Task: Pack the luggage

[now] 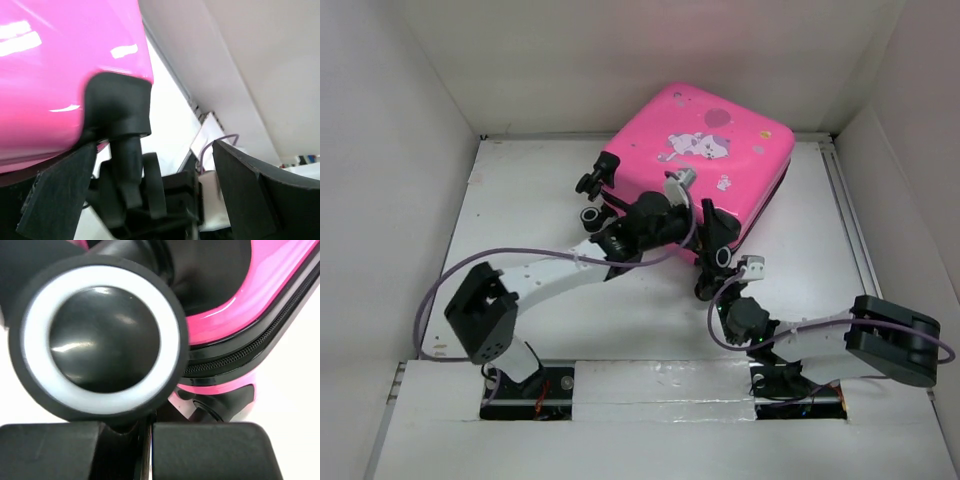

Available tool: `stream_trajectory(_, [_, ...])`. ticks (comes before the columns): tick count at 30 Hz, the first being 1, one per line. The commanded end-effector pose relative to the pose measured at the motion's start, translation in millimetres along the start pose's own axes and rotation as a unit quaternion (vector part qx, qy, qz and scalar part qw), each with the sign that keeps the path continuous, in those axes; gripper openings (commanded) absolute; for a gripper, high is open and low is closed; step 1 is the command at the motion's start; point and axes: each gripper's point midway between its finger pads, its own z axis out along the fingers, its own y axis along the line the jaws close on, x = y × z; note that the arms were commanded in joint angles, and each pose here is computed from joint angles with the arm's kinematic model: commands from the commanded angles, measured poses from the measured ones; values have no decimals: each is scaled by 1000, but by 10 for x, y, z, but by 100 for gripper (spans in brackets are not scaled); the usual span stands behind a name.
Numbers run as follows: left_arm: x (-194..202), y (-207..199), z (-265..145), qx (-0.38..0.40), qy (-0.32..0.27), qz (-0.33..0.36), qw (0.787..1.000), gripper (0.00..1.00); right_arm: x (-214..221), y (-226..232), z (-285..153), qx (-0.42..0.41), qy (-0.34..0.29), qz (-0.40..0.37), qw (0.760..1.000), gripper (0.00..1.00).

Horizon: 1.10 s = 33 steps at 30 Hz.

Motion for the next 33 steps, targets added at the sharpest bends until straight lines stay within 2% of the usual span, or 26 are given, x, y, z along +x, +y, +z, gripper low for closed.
stream_trajectory(1, [-1194,-456,-614,63,-169,75,981,100,-110,440,-55,-74,8,47,996,0])
stream_trajectory(2, [-1355,-391,-794,45,-204,73,975,100,-88,434,-57,-73,12,48,996,0])
stream_trajectory(3, [-1279,-231,-835,30,-205,70,976,100,-83,453,-62,-77,14,53,996,0])
stream_trajectory(6, [-1479,-73,-1054,9,-234,66,970,100,-56,416,-47,-70,18,51,996,0])
stream_trajectory(7, [-1462,85,-1103,-22,-237,57,970,100,-76,463,-42,-77,18,54,995,0])
stream_trajectory(8, [-1555,391,-1303,-99,-284,40,953,100,-59,455,-43,-76,20,51,996,0])
stream_trajectory(9, [-1705,426,-1459,-124,-325,29,937,100,-70,457,-47,-76,21,56,995,0])
stream_trajectory(11, [-1628,910,-1690,-201,-356,-8,913,100,-68,467,-61,-80,25,58,995,0])
stream_trajectory(13, [-1792,1299,-2082,-229,-398,-47,887,100,-81,482,-80,-85,30,62,994,0])
stream_trajectory(15, [-1701,1695,-2279,-231,-414,-100,875,100,-96,477,-84,-86,29,58,994,0])
stream_trajectory(16, [-1747,1898,-2460,-225,-422,-114,871,98,-119,478,-89,-86,28,60,994,0])
stream_trajectory(17, [-1631,2074,-2521,-225,-423,-126,868,95,-91,451,-99,-85,30,56,994,0])
stream_trajectory(19, [-1737,2133,-2638,-216,-447,-123,859,94,-108,458,-116,-89,33,59,994,0])
stream_trajectory(22, [-1836,2212,-2622,-236,-440,-94,861,92,-85,465,-123,-93,38,56,993,0])
stream_trajectory(25, [-1890,2225,-2487,-223,-423,-88,874,92,-105,489,-131,-99,38,59,993,0])
stream_trajectory(27, [-1852,2264,-2349,-207,-401,-93,887,94,-69,495,-134,-102,42,55,992,0])
stream_trajectory(29, [-1904,2204,-2285,-177,-405,-96,892,94,-34,486,-131,-100,46,50,993,0])
stream_trajectory(33, [-1907,2317,-2101,-163,-384,-124,900,94,-46,515,-136,-105,46,60,992,0])
